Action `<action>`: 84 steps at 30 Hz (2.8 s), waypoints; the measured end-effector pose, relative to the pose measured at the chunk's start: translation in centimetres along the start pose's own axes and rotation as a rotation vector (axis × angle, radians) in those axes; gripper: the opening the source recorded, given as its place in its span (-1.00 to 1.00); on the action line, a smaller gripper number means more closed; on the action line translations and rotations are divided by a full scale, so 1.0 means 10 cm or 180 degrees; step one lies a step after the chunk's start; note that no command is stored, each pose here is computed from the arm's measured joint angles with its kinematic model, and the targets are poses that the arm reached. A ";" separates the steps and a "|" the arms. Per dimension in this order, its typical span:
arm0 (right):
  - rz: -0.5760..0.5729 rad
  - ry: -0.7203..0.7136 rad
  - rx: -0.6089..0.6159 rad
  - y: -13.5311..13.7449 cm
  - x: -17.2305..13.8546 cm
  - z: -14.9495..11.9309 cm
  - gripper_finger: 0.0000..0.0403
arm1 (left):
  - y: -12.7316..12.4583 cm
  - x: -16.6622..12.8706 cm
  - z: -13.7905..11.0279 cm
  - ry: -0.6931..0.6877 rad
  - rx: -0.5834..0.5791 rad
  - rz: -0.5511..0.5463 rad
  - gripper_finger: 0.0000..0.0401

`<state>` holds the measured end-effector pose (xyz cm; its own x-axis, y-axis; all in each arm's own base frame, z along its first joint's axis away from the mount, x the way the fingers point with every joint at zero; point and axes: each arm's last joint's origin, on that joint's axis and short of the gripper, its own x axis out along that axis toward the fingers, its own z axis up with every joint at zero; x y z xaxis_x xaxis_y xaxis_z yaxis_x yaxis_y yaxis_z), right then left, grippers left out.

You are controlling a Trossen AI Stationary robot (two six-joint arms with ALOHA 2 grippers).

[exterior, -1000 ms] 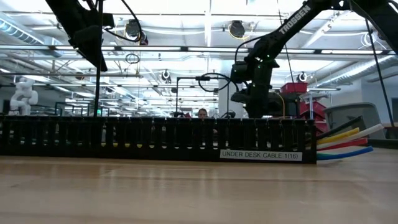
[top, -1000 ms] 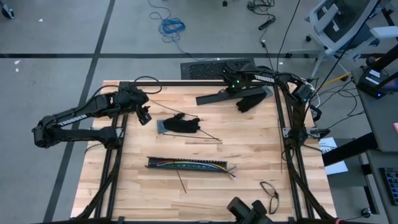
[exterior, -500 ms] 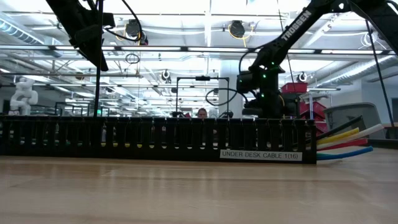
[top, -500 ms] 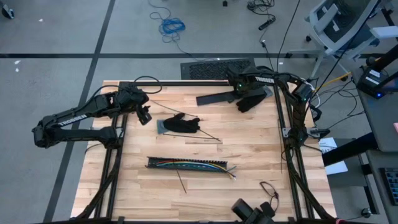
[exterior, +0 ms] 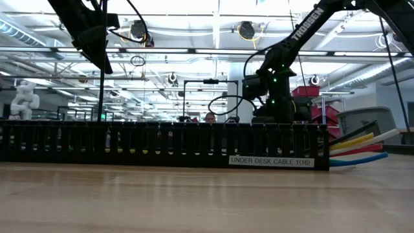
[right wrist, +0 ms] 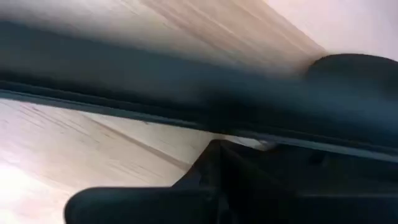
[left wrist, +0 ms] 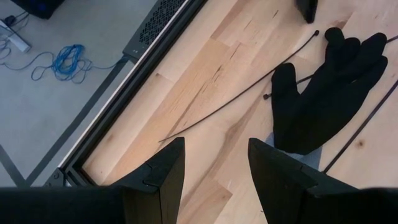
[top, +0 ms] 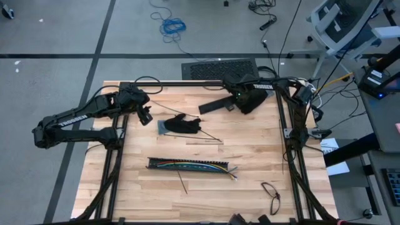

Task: Ziptie cables
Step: Close the cable duct

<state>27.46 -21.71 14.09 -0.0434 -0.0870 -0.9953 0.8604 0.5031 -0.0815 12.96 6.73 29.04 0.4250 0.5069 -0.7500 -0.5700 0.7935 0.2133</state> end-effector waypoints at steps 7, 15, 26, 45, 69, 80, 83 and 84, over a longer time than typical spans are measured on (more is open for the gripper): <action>-0.0234 -0.0012 -0.0130 0.24 0.02 -0.21 -1.00 | 0.00 0.00 0.00 0.0001 0.0002 0.0000 -0.14; -0.0032 -0.0837 -0.0570 0.34 -0.66 -0.26 -0.99 | 0.00 0.00 0.00 0.0005 0.0004 -0.0001 -0.14; 0.0477 -0.0966 -0.0338 -0.10 -0.69 0.05 -0.27 | 0.00 0.00 0.00 0.0005 0.0010 -0.0002 -0.14; 0.0510 -0.0235 -0.0428 -0.33 -0.69 0.51 0.13 | 0.00 0.00 0.00 -0.0007 -0.0007 0.0004 -0.14; -0.0113 0.0908 -0.1461 -0.16 -0.10 0.56 0.12 | 0.00 0.00 0.00 -0.0005 -0.0037 0.0003 -0.14; -0.0337 0.0733 -0.1485 -0.16 -0.03 0.63 0.10 | 0.00 0.00 0.00 -0.0001 -0.0093 0.0003 -0.14; -0.0342 0.0771 -0.1490 -0.17 -0.03 0.62 -0.01 | 0.00 0.00 0.00 0.0005 -0.0167 0.0003 -0.14; -0.0343 0.0766 -0.1477 -0.17 -0.03 0.62 -0.06 | 0.00 0.00 0.00 0.0005 -0.0171 0.0003 -0.14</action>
<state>29.18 -27.83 14.89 -0.2814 0.0132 -0.9595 0.5320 0.8343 -0.1446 12.94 6.74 29.03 0.4234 0.5071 -0.7507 -0.6072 0.7738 0.1802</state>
